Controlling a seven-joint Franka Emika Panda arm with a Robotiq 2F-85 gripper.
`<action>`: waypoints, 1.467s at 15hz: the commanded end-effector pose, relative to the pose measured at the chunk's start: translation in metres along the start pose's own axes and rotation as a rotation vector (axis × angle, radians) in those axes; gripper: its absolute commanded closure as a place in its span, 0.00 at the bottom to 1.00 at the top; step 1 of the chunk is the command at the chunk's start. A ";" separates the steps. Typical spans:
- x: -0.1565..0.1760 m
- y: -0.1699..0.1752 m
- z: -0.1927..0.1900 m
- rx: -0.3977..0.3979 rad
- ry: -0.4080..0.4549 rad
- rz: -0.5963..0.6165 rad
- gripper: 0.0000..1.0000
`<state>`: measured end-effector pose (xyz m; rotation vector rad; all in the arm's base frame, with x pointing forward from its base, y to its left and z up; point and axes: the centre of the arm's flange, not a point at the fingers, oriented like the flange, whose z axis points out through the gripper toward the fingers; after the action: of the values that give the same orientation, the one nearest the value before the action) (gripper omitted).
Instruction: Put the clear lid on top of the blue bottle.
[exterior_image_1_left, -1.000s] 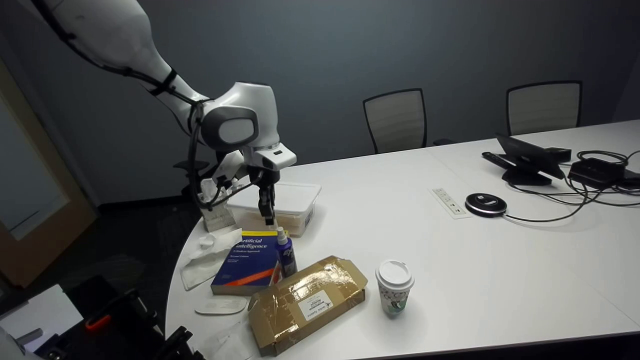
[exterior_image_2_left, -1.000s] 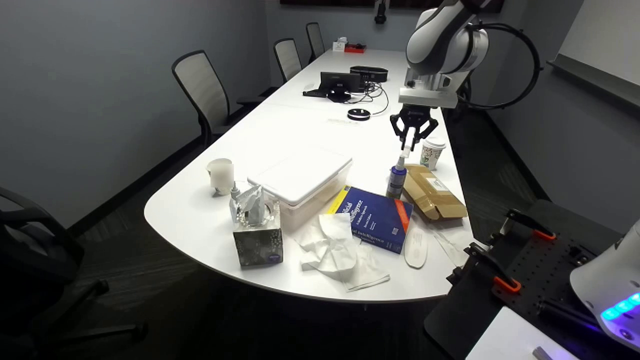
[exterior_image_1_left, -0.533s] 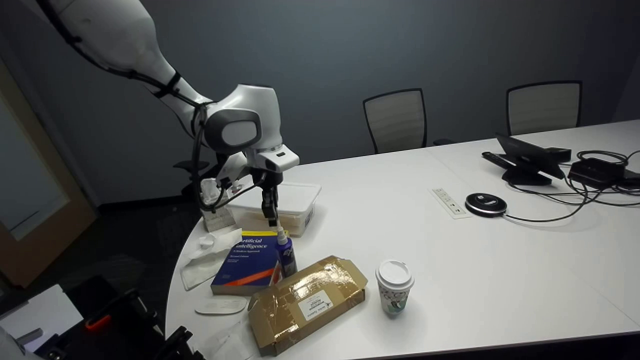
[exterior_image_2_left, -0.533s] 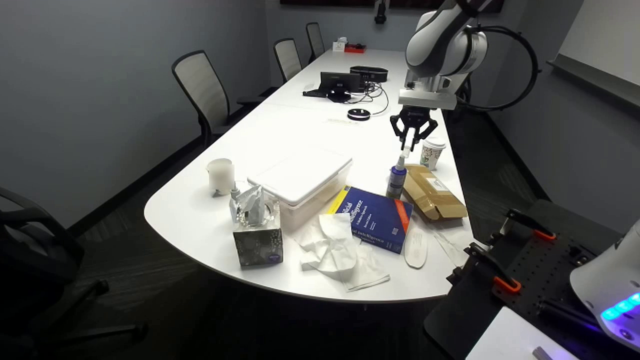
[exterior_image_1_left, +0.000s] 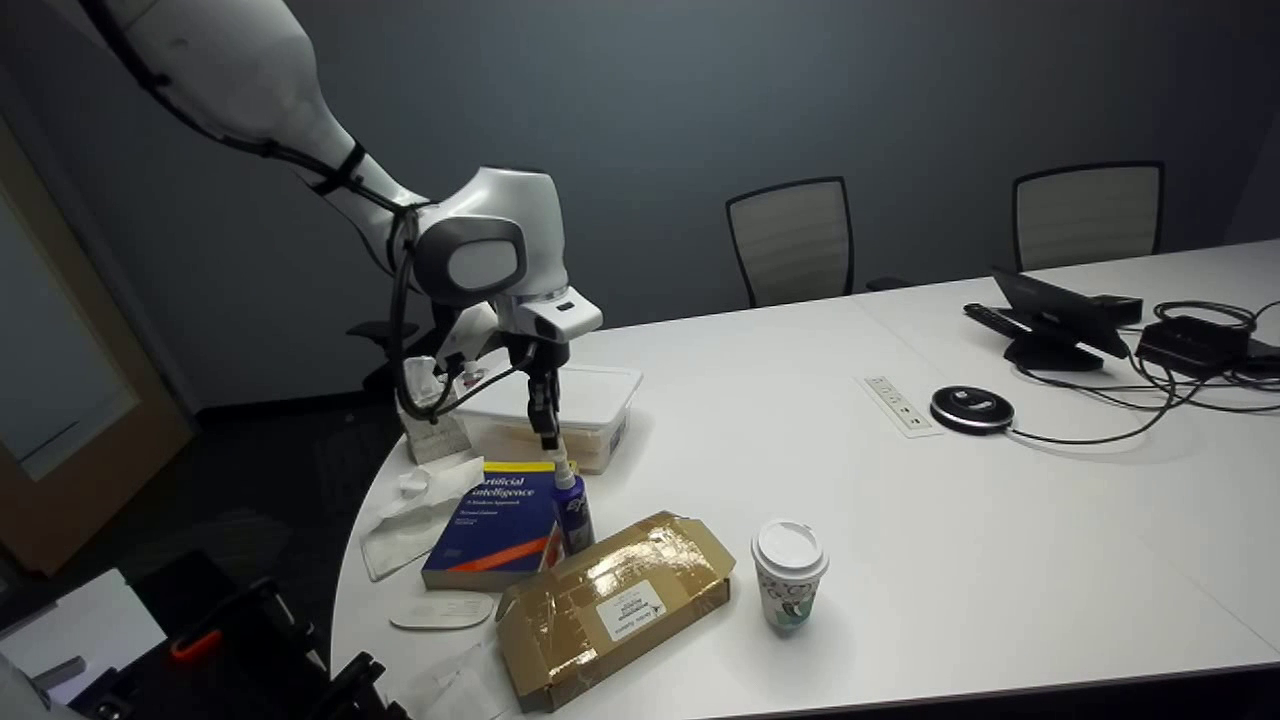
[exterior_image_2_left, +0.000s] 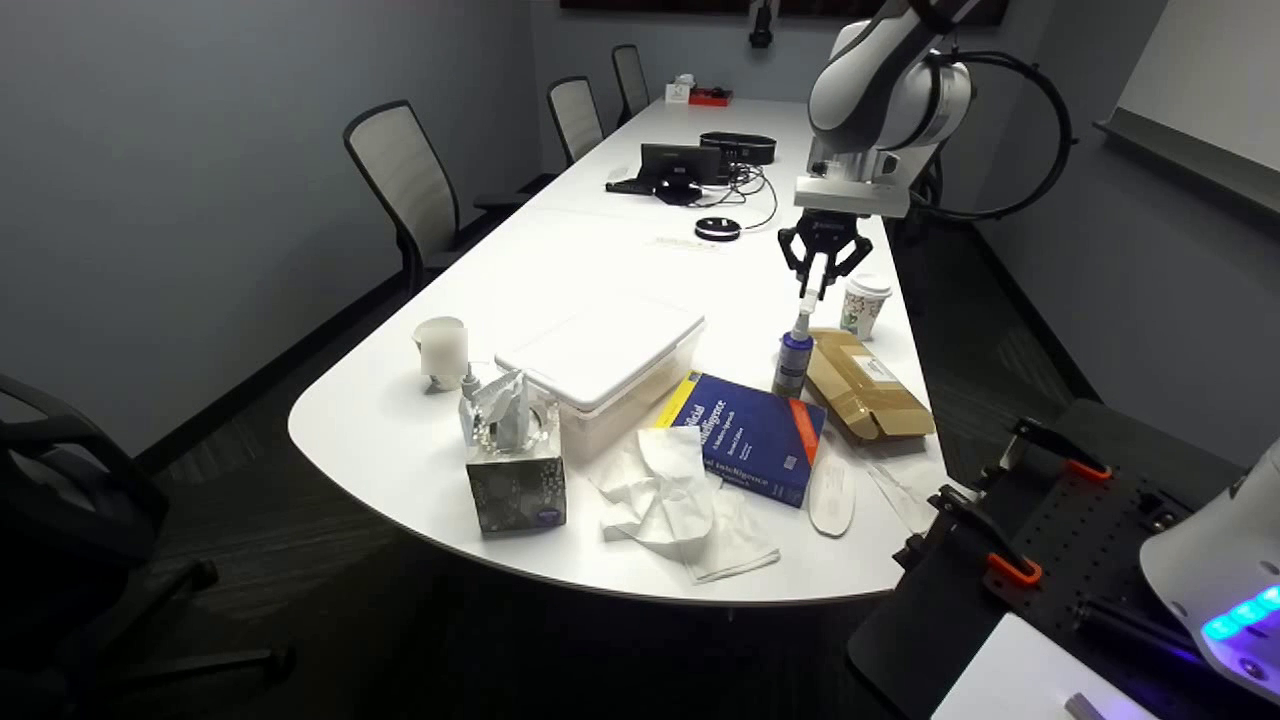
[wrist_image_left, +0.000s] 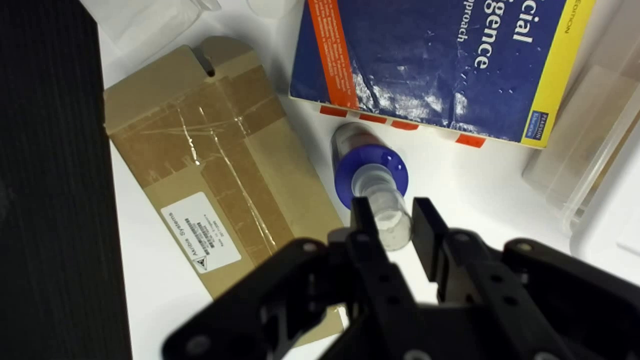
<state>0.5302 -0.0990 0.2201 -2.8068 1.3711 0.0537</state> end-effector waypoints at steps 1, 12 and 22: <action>0.005 0.000 0.006 0.017 -0.008 -0.007 0.94; 0.005 -0.002 0.010 0.014 -0.013 -0.010 0.94; 0.007 -0.004 0.009 0.020 -0.018 -0.018 0.21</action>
<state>0.5336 -0.0998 0.2091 -2.8084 1.3624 0.0751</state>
